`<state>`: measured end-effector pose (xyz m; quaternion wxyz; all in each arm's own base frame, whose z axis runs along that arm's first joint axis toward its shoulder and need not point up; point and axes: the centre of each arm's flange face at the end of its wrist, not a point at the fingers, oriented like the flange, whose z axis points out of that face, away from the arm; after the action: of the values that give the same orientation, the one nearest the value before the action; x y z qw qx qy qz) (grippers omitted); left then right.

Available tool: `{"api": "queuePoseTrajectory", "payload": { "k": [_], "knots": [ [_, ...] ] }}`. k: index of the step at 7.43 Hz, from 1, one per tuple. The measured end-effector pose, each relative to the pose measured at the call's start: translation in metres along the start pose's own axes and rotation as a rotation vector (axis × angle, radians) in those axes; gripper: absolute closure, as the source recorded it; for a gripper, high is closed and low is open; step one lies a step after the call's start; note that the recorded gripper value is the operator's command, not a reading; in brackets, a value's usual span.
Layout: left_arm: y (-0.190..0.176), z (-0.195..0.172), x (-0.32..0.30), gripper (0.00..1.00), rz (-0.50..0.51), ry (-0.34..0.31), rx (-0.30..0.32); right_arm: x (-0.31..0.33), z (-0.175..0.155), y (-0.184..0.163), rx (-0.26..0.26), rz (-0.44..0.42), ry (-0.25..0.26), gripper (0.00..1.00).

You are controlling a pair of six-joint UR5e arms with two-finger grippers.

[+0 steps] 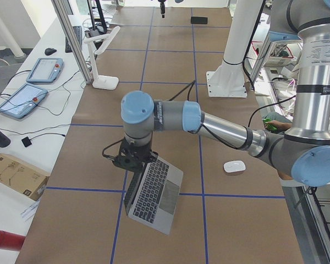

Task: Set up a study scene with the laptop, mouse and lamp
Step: 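Carry the open silver laptop with the left gripper toward the lamp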

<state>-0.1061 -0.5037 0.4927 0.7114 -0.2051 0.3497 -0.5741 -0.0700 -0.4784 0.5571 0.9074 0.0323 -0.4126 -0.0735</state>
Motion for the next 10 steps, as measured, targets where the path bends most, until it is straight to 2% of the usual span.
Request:
{"api": "queuePoseTrajectory", "payload": {
  "k": [2,4,7,8,10],
  "knots": [
    [0.098,-0.004,0.084,1.0,-0.034,0.016,-0.025,-0.005,0.002,-0.004,-0.002,0.007,0.003,0.01],
    [0.213,-0.004,0.134,1.0,-0.086,0.019,-0.068,-0.014,0.006,-0.009,-0.007,0.024,0.001,0.01],
    [0.397,-0.001,0.135,1.0,-0.21,-0.018,-0.158,-0.017,0.009,-0.012,-0.008,0.034,0.007,0.01],
    [0.459,0.007,0.133,1.0,-0.231,-0.038,-0.164,-0.017,0.009,-0.013,-0.008,0.035,0.009,0.01],
    [0.56,0.032,0.149,1.0,-0.22,-0.066,-0.109,-0.017,0.01,-0.014,-0.008,0.037,0.012,0.01]
  ]
}}
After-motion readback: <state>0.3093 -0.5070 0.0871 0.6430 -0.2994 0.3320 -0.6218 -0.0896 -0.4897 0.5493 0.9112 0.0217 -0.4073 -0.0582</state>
